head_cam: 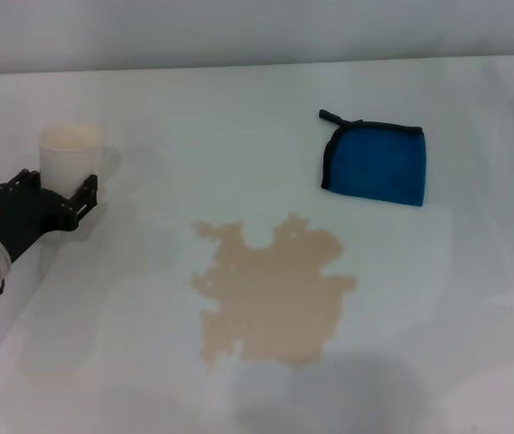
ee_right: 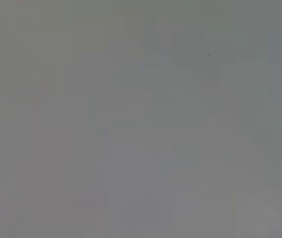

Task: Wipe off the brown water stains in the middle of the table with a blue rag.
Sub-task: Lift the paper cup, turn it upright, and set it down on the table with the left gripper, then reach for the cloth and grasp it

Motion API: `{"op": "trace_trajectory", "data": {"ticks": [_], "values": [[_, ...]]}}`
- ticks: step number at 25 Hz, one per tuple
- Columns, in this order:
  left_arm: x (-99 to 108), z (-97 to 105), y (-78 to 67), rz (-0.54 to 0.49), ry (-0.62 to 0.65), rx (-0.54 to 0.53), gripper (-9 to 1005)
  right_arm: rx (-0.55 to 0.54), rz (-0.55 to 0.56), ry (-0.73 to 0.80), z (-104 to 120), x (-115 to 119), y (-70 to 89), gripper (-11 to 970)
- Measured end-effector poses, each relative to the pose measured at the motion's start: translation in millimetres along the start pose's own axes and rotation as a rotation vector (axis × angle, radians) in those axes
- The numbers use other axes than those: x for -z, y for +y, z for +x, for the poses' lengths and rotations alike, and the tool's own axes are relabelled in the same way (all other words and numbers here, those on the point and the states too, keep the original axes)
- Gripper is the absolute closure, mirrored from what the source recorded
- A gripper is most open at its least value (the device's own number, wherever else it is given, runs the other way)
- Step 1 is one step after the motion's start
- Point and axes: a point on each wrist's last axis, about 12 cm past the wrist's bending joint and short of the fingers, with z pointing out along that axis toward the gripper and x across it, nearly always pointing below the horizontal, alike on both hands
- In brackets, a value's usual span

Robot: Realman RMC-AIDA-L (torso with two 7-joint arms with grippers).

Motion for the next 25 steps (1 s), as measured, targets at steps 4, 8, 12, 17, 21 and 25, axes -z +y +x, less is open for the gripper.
{"op": "trace_trajectory", "data": {"ticks": [4,8,12,17,21,25], "values": [[2,3,-0.1,0.001,0.007,-0.01,363,0.0,0.0,0.0,0,0,0.0,179],[4,7,-1.2,0.002,0.019,-0.026,362,0.0,0.002,0.002,1,1,-1.1,179],[6,9,-1.9,0.001,0.025,-0.021,351,0.002,0.002,0.003,1,1,-1.4,179],[8,12,-1.7,-0.003,0.031,-0.017,323,0.003,0.003,0.005,2,2,-2.5,179],[9,14,-1.6,-0.006,0.036,-0.011,300,0.003,0.003,0.009,3,3,-2.7,180],[13,17,-1.8,-0.006,0.027,0.004,187,0.002,0.004,0.014,4,4,-3.2,180]]}}
